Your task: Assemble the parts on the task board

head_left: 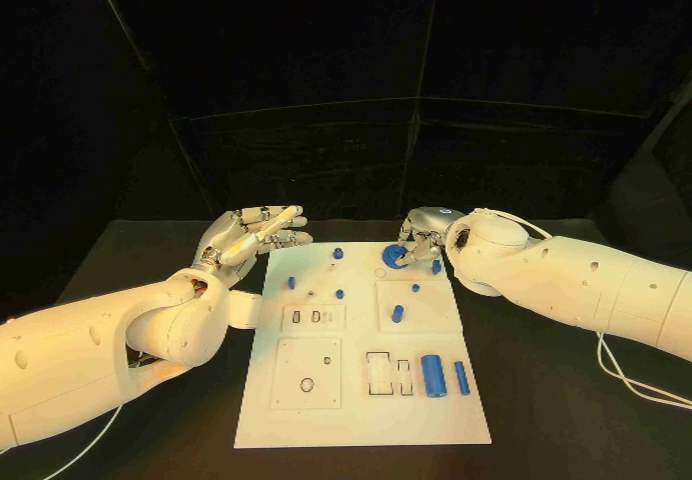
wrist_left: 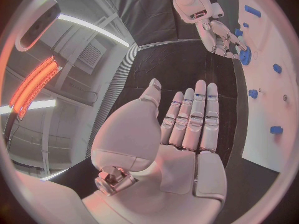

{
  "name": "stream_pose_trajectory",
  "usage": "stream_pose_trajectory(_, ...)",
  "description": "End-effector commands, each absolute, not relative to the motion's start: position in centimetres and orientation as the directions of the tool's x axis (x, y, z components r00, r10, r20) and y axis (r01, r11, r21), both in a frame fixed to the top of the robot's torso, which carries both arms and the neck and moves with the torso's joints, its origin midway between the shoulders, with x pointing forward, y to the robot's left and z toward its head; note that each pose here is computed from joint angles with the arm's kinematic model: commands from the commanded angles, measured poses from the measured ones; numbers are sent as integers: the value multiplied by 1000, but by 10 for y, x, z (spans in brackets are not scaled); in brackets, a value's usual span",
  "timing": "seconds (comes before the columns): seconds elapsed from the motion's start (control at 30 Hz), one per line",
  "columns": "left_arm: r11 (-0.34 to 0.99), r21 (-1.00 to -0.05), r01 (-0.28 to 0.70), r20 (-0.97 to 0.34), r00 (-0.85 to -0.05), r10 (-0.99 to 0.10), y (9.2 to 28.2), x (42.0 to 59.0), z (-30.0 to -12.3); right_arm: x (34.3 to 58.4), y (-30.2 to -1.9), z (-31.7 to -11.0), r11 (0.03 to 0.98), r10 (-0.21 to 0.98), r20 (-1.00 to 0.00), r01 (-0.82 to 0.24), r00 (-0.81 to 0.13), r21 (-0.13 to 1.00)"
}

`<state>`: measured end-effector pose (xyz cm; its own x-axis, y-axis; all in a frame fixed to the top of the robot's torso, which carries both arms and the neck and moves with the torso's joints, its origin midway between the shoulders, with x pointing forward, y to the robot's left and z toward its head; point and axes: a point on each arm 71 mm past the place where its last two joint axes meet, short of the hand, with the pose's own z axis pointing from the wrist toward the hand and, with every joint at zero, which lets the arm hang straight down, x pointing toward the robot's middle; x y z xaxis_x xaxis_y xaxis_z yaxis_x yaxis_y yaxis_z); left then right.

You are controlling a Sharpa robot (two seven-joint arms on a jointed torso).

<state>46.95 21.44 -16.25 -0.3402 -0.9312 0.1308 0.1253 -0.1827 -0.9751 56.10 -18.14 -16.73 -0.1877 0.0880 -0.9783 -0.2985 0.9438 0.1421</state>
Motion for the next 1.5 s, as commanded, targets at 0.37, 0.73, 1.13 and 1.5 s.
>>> stream_pose_trajectory(0.37,-189,-973,130,132,-356,-925,213,470,-161,561,-176,-165,942,85,-985,-309,-152,129)
stream_pose_trajectory(0.73,-189,-974,128,133,-357,-925,212,470,-161,562,-173,-166,941,72,-983,-316,-168,123)
stream_pose_trajectory(1.13,-189,-974,127,133,-357,-925,212,470,-161,564,-175,-169,945,56,-980,-308,-189,114)
stream_pose_trajectory(1.5,-188,-974,125,133,-357,-925,213,469,-161,563,-174,-170,947,39,-978,-304,-203,101)
